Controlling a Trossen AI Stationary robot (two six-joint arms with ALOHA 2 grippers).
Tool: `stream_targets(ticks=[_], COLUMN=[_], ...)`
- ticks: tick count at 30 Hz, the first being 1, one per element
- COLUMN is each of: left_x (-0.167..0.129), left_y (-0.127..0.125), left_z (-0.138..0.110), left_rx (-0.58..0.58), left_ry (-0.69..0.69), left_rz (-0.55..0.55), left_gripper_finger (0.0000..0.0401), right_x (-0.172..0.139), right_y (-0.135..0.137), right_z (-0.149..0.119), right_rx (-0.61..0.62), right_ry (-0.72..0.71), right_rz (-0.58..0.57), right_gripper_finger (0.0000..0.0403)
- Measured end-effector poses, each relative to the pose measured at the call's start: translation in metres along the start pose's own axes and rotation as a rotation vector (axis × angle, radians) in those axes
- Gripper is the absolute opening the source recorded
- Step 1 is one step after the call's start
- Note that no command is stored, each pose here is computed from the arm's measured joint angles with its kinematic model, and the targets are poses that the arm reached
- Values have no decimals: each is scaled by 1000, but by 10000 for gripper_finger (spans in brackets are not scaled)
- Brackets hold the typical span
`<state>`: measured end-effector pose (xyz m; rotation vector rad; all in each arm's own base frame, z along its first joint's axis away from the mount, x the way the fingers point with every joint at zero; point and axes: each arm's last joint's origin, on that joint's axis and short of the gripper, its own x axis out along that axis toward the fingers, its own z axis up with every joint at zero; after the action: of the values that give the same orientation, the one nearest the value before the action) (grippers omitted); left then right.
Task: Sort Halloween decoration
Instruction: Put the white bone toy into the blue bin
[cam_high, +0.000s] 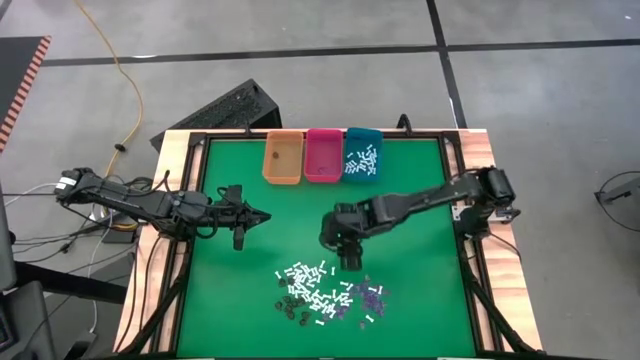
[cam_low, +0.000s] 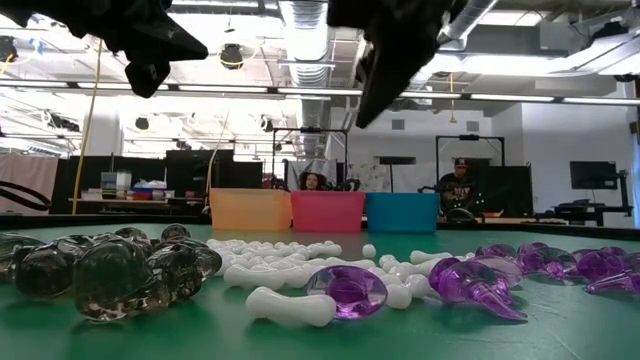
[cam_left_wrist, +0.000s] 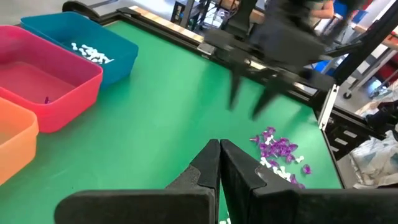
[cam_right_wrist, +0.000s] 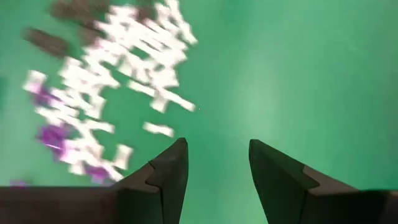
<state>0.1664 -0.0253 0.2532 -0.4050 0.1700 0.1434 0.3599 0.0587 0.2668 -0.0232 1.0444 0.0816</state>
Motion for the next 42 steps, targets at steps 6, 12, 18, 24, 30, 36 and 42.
stream_targets(ticks=[6, 12, 18, 24, 30, 36, 42], left_x=[0, 0, 0, 0, 0, 1, 1], left_y=[0, 1, 2, 2, 4, 4, 4], left_z=[0, 0, -2, -2, -4, -6, -7], left_rx=[4, 18, 36, 37, 46, 46, 47], left_ry=[0, -3, 12, 8, 31, 49, 53], left_rz=[1, 18, 37, 51, 64, 73, 75], left_gripper_finger=[0, 0, 0, 0, 0, 0, 0], right_x=[22, 40, 47, 62, 84, 102, 112], right_y=[33, 49, 49, 51, 50, 52, 51], right_z=[2, -5, 0, -5, -8, -18, -22], right_rx=[-54, -252, -331, -412, -480, -538, -538], right_ry=[-23, 35, -10, 33, 55, 137, 176], right_rz=[38, 65, 65, 107, 115, 127, 122], right_gripper_finger=[196, 193, 185, 182, 182, 182, 182])
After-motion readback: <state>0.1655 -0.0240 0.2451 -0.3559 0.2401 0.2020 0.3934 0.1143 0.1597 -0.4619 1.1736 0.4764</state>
